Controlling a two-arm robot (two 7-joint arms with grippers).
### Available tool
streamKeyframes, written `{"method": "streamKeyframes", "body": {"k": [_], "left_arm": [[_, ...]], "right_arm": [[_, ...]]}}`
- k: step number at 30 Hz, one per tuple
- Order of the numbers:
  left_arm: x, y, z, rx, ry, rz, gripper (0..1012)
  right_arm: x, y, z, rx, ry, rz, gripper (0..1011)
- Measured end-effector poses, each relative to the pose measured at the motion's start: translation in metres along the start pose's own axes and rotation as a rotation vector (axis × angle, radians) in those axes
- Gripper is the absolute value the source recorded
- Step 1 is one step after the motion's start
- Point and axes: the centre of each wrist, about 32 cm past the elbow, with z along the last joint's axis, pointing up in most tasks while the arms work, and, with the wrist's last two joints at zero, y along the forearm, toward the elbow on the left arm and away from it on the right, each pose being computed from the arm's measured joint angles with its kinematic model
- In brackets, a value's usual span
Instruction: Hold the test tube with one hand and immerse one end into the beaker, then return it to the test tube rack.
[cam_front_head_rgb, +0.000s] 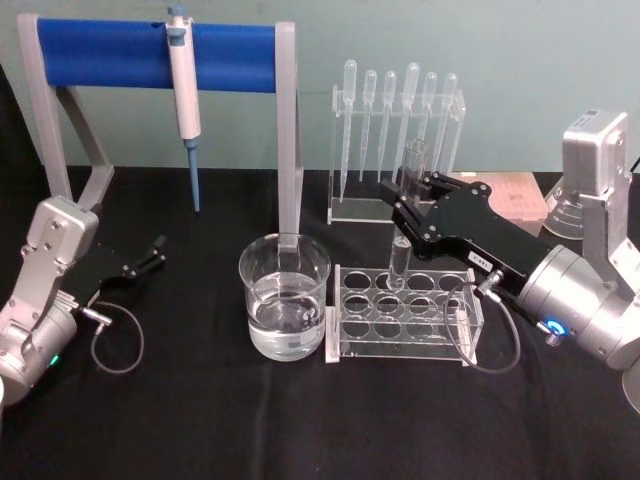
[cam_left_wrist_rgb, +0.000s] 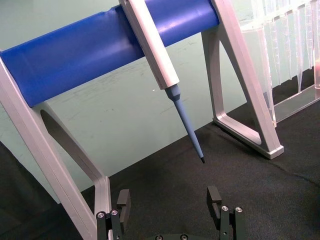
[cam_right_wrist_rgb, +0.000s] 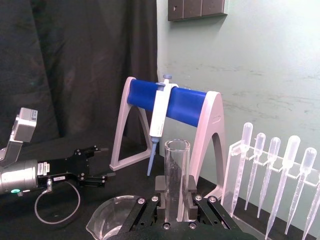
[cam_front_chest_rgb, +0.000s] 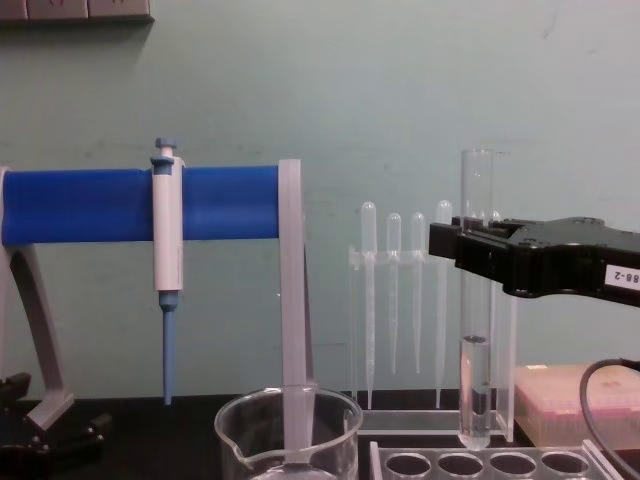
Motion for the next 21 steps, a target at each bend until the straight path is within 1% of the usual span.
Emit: {"method": "streamKeyframes", "body": {"k": [21], "left_arm": [[0.0,0.0,0.0,0.0,0.0,0.0,1000]], "right_arm": [[0.0,0.0,0.0,0.0,0.0,0.0,224]]}}
